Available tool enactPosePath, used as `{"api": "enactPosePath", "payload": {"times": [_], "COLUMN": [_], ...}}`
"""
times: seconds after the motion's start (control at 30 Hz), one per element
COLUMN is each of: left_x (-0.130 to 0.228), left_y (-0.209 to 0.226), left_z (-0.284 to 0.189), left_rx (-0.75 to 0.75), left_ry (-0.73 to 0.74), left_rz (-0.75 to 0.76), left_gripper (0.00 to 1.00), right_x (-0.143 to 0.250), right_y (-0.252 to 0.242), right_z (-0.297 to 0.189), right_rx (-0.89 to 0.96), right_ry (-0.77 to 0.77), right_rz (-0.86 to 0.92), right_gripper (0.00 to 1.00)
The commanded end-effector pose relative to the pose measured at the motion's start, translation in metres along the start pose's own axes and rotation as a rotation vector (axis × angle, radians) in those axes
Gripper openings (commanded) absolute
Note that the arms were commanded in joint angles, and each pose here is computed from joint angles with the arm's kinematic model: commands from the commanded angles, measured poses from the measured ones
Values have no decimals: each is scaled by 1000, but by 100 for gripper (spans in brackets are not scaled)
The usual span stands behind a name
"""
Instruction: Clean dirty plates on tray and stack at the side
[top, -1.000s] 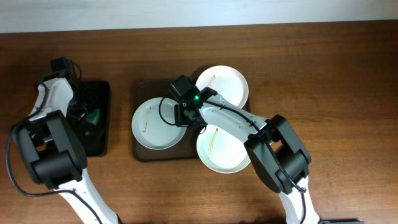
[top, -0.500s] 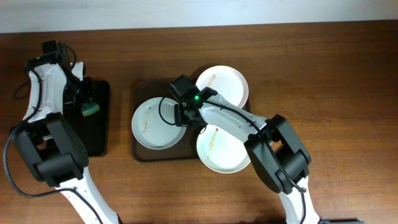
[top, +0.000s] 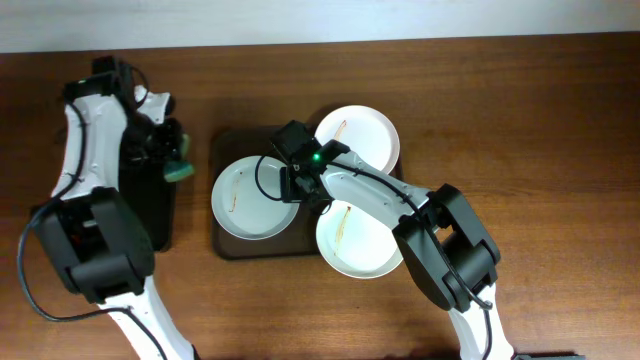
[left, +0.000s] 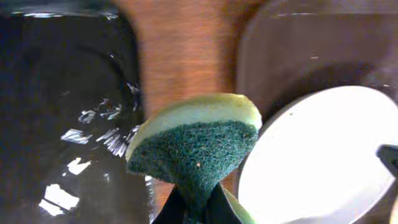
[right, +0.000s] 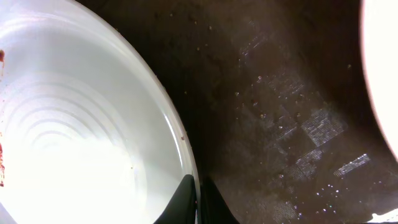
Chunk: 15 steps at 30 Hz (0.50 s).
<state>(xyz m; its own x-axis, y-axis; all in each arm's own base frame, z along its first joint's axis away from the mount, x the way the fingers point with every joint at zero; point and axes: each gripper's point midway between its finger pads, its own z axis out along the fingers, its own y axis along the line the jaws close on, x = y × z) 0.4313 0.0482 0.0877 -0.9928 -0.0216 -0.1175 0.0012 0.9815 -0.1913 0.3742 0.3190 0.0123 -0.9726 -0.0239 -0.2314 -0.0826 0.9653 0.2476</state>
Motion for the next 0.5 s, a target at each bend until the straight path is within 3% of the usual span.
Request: {"api": "enactPosePath", "payload": {"times": [0.0,0.07,0.27,0.4,0.47], "left_x": [-9,-6,34,45,54], "left_y": [-22,-54,-122,-129,-104], "left_z": [-19,-18,45,85,108], "left_rx": [35,140,163,137,-5], "left_ry": [-56,-42,99,88,86], "left_rz": [15,95,163,204,223], "left_gripper": [1,1,1,1,1], "right_x": [-3,-5,-9,-9,-9], "right_y": [1,1,-2,-1,-1], "right_z": [4,3,0,0,0], "right_rx": [1,-20,-122,-126,-127], "right_ry": [-6,1,66,67,65], "right_rz": [4,15,67,67,67], "right_gripper": [4,4,4,4,4]}}
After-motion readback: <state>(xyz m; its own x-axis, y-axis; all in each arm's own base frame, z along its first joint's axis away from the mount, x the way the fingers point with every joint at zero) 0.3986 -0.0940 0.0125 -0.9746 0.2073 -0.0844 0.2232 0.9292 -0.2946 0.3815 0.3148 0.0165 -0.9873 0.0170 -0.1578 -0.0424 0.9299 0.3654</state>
